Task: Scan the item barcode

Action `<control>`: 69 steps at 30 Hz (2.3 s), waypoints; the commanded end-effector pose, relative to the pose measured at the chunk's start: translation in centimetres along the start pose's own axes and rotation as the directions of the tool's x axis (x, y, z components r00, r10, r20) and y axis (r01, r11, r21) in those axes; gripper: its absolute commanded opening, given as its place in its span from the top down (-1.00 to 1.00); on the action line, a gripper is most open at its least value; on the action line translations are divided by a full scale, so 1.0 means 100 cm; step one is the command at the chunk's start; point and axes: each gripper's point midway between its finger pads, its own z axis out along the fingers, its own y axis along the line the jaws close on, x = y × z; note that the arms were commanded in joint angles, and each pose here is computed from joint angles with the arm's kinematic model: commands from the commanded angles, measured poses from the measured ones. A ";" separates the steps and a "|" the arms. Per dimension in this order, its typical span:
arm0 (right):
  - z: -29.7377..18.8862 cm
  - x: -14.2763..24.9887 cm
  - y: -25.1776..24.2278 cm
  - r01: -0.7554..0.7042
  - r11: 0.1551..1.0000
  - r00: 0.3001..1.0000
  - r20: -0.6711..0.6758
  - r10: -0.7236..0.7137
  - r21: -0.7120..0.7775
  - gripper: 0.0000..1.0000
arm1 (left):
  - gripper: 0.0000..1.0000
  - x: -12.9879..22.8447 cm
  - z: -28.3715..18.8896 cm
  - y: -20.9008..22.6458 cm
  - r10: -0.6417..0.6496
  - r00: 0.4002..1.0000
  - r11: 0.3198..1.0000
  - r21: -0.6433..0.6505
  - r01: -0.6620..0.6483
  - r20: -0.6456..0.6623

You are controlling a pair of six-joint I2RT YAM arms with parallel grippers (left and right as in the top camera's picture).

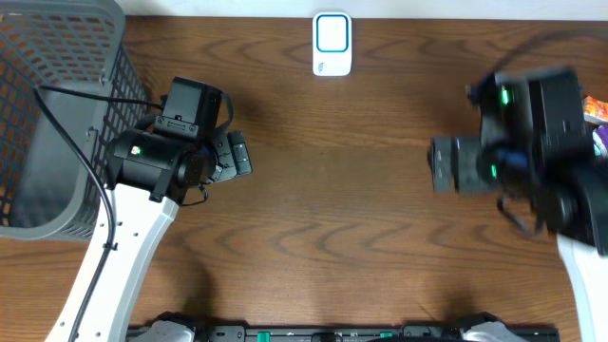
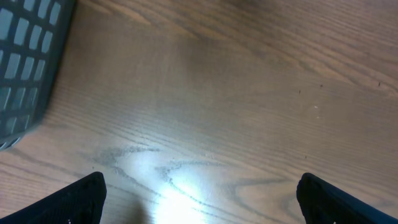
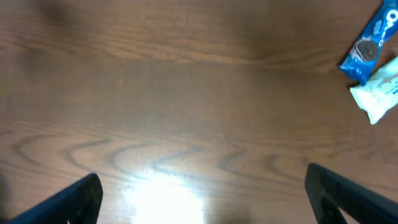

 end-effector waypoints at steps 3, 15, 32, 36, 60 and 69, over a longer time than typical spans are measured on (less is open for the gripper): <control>0.010 0.068 -0.013 -0.173 0.985 0.985 -0.015 0.173 0.028 -0.98 | -0.96 -0.001 0.002 0.003 -0.012 1.000 1.000 -0.017 0.012 -0.001; 0.024 0.135 -0.021 -0.319 0.946 0.940 -0.112 0.323 0.058 -0.98 | -0.95 -0.001 0.002 0.003 -0.012 1.000 1.000 -0.017 0.012 -0.001; 0.025 0.136 -0.011 -0.325 0.946 0.937 -0.136 0.323 0.009 -0.99 | -0.96 -0.001 0.002 0.003 -0.012 1.000 1.000 -0.017 0.012 -0.001; 0.031 0.119 -0.008 -0.274 0.961 0.960 -0.074 0.271 -0.027 -0.99 | -0.95 -0.001 0.002 0.003 -0.012 1.000 1.000 -0.017 0.012 -0.001; 0.072 0.079 0.013 0.216 0.961 0.751 0.658 -0.052 -0.171 -0.99 | -0.96 -0.001 0.002 0.003 -0.012 1.000 1.000 -0.017 0.012 -0.001; 0.091 0.083 0.010 0.243 0.960 0.636 0.770 -0.050 -0.138 -0.99 | -0.96 -0.001 0.002 0.003 -0.012 1.000 1.000 -0.017 0.012 -0.001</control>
